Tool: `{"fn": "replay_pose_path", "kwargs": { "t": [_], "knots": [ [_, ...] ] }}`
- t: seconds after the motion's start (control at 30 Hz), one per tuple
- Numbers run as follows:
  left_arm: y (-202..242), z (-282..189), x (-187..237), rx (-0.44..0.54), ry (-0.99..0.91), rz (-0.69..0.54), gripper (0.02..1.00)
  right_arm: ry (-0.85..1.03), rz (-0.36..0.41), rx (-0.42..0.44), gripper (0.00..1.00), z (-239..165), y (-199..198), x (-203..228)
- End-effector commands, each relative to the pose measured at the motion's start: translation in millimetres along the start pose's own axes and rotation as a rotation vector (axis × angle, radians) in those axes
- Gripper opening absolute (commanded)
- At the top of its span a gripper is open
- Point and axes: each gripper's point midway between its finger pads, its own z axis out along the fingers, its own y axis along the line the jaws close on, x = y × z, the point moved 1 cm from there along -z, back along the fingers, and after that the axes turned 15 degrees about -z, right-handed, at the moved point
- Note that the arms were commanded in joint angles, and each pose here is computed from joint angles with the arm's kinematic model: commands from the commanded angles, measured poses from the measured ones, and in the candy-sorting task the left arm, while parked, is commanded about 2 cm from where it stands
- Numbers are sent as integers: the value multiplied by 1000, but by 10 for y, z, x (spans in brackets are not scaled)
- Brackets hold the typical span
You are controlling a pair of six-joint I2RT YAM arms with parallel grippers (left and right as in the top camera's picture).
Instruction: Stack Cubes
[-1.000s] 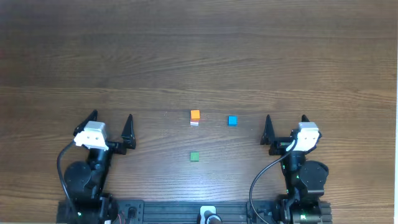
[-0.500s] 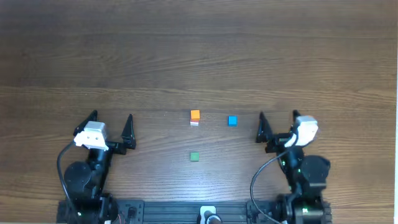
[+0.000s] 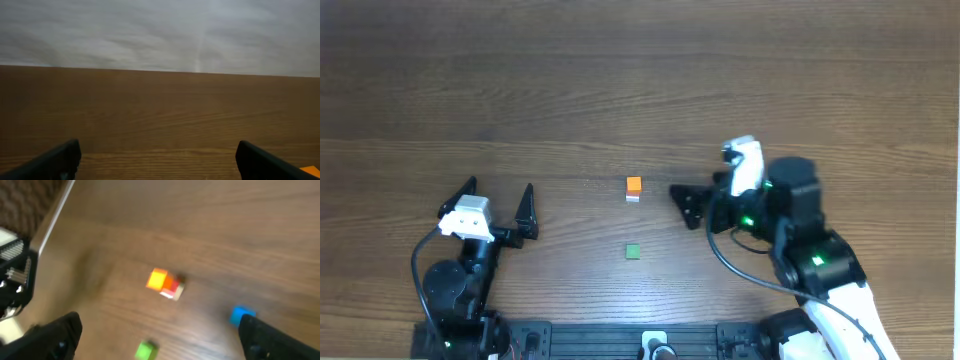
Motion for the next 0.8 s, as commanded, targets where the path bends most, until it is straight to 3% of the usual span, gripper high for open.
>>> {"fn": "replay_pose_path", "kwargs": {
  "t": [0.03,0.13,0.27,0.4,0.8],
  "knots": [
    [7,0,13,1,0,15,998,171,59,-4,993,245,286,78],
    [7,0,13,1,0,15,1000,304,81,30,991,446,446,281],
    [7,0,13,1,0,15,1000,480,121,187,991,685,608,655],
    [7,0,13,1,0,15,1000,556,113,265,993,793,726,830],
    [7,0,13,1,0,15,1000,704,148,394,991,1053,809,1344]
  ]
}}
